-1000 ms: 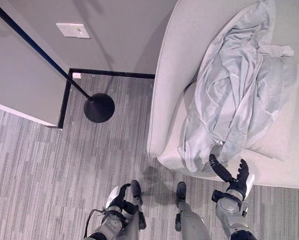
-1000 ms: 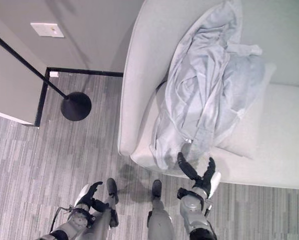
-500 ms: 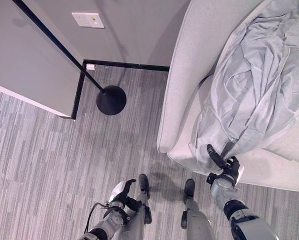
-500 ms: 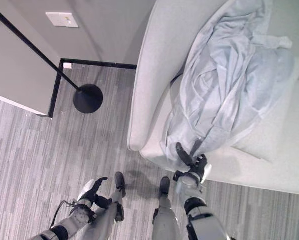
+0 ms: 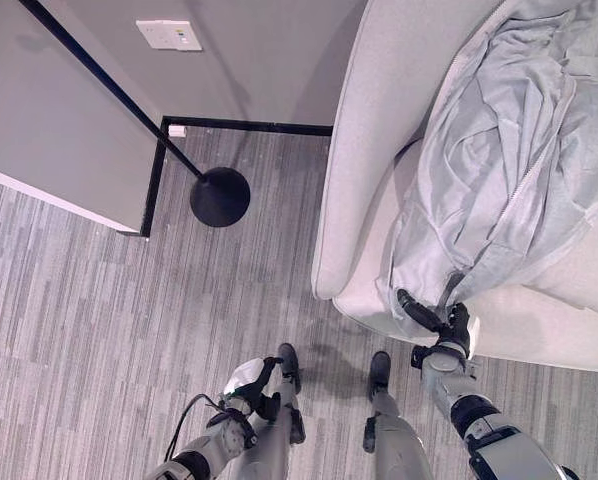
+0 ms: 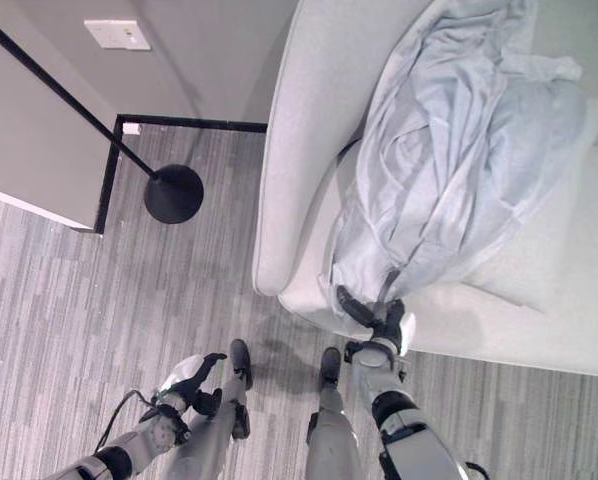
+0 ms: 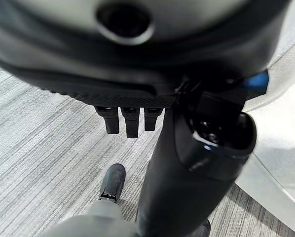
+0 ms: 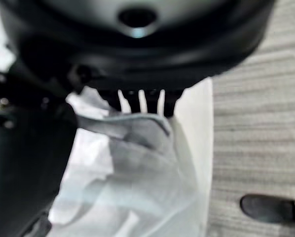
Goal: Hang the clothes on the sofa on the clothes rack.
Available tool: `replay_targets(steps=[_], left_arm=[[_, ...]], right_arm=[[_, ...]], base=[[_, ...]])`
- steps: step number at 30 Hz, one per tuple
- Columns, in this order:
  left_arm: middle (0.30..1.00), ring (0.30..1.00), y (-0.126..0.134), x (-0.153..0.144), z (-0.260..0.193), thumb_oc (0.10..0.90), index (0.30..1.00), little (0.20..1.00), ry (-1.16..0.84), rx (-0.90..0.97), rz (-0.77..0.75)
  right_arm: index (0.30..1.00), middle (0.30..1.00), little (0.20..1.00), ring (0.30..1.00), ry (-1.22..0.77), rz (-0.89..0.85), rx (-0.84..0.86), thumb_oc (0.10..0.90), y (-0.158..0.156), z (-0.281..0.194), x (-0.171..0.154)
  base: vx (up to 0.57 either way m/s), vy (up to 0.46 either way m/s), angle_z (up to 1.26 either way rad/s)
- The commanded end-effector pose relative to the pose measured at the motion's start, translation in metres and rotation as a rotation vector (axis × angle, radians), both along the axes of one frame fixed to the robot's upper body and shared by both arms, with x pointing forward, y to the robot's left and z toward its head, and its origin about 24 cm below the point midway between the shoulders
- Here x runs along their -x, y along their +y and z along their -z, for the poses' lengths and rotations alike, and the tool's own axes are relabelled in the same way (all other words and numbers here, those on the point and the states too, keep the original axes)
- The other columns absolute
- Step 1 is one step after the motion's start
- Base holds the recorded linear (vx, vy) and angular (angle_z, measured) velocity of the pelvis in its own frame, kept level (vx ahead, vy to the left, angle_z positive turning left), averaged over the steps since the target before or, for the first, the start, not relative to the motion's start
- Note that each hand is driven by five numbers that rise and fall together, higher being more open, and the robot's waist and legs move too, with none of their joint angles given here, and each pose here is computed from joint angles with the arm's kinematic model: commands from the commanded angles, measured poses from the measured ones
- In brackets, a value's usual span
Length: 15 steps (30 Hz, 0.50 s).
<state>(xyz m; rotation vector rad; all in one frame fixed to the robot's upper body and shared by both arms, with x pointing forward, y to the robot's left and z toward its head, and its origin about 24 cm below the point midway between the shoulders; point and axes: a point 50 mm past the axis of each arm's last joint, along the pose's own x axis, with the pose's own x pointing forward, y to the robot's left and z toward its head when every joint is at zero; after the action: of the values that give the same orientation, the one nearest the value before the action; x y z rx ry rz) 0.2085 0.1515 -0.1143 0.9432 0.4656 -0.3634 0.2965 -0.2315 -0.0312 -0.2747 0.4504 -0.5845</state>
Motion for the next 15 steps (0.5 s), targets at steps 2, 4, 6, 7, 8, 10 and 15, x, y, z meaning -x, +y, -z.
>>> replay_targets(steps=[2, 4, 6, 7, 8, 10, 15], left_arm=[[0.9, 0.9, 0.007, 0.003, 0.002, 0.8, 0.9, 0.9, 0.005, -0.027, 0.005], [0.9, 0.9, 0.011, 0.004, 0.002, 0.8, 0.9, 0.9, 0.004, -0.033, 0.0], [0.9, 0.9, 0.015, 0.004, 0.002, 0.8, 0.9, 0.9, 0.0, -0.052, 0.0], [0.9, 0.9, 0.015, 0.003, 0.001, 0.8, 0.9, 0.9, -0.002, -0.052, 0.0], [0.9, 0.9, 0.018, 0.001, 0.0, 0.8, 0.9, 0.9, -0.006, -0.062, 0.002], [0.9, 0.9, 0.02, -0.002, -0.002, 0.8, 0.9, 0.9, -0.019, -0.082, 0.018], [0.9, 0.9, 0.023, 0.001, 0.002, 0.8, 0.9, 0.9, 0.004, -0.127, 0.028]], right_arm=[[0.9, 0.9, 0.9, 0.9, -0.419, -0.469, 0.147, 0.8, 0.08, -0.135, -0.094], [0.9, 0.9, 0.9, 0.9, -0.394, -0.452, 0.183, 0.8, 0.076, -0.139, -0.099], [0.9, 0.9, 0.9, 0.9, -0.347, -0.363, 0.195, 0.8, 0.057, -0.147, -0.107], [0.9, 0.9, 0.9, 0.9, -0.349, -0.364, 0.195, 0.8, 0.057, -0.148, -0.107], [0.9, 0.9, 0.9, 0.9, -0.328, -0.268, 0.197, 0.8, 0.037, -0.16, -0.112], [0.9, 0.9, 0.9, 0.9, -0.35, -0.124, 0.183, 0.8, 0.008, -0.183, -0.114], [0.9, 0.9, 0.9, 0.9, -0.413, 0.119, 0.244, 0.8, -0.042, -0.228, -0.106]], base=[[0.0, 0.011, 0.03], [0.0, 0.026, 0.13], [-0.01, 0.022, 0.3], [-0.02, 0.035, 0.35], [-0.01, 0.03, 0.27], [-0.01, 0.061, 0.37], [0.03, 0.103, 0.43]])
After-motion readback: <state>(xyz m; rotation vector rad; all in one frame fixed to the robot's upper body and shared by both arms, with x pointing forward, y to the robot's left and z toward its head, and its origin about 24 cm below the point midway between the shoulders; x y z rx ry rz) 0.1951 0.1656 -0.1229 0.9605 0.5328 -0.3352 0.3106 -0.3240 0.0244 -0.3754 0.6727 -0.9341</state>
